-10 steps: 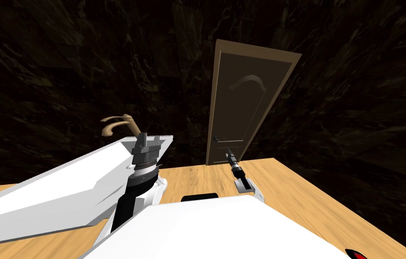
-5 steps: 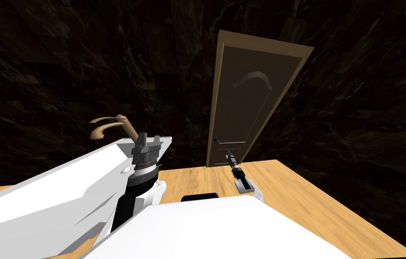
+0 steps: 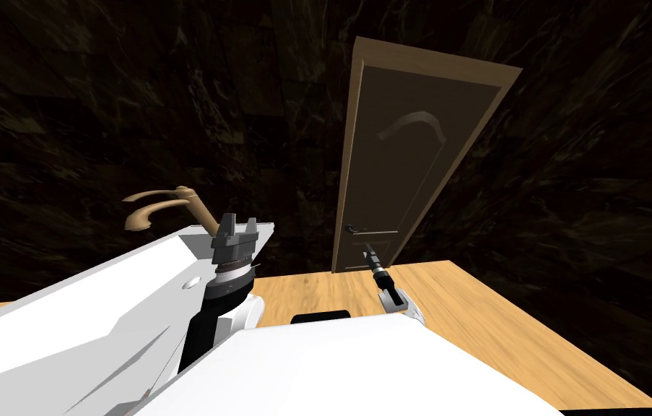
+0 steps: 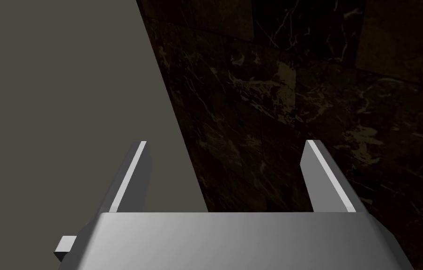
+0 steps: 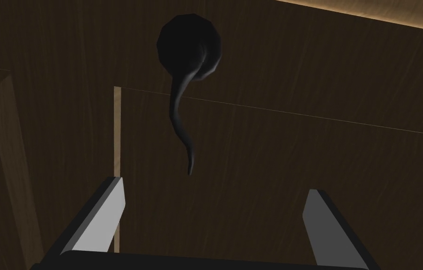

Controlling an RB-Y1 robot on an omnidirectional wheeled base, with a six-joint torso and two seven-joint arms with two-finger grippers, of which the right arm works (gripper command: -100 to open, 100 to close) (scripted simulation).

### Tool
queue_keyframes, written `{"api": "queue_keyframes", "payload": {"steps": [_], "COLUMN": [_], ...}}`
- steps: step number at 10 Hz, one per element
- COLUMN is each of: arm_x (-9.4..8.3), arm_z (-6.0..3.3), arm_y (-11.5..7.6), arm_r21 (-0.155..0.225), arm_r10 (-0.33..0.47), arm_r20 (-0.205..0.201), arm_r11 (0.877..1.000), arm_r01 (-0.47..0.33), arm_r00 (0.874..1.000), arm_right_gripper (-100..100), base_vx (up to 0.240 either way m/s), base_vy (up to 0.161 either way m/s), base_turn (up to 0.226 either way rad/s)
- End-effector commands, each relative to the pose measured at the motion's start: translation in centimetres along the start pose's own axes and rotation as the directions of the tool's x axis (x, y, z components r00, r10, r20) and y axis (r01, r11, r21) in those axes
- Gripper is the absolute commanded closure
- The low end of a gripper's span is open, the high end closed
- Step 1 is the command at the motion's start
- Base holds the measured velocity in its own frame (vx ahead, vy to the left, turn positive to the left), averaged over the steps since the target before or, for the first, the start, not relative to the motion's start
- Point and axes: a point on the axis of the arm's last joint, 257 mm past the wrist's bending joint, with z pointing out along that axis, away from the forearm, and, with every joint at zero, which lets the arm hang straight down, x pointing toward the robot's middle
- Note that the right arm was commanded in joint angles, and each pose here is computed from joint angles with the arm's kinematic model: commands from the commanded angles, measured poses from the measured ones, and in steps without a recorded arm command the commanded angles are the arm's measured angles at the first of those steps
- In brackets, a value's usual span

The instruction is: Pull the door open

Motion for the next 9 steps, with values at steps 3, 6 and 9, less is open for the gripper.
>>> {"api": "queue_keyframes", "payload": {"steps": [3, 6, 9], "arm_x": [-0.6, -2.6, -6.0], "arm_z": [-0.27, -0.97, -2.39], "arm_y": [-1.9, -2.1, -2.7], "arm_r21": [0.042, 0.044, 0.053], "arm_r10": [0.006, 0.005, 0.003], "arm_r20": [-0.004, 0.024, 0.071], "arm_r11": [0.999, 0.999, 0.999], "arm_r01": [-0.006, -0.006, -0.007], "arm_r00": [1.000, 1.000, 0.997], "arm_right_gripper": [-100, -100, -100], "base_vx": [0.155, 0.131, 0.164], "base_vy": [-0.004, 0.032, 0.042], "base_turn": [0.013, 0.102, 0.161]}}
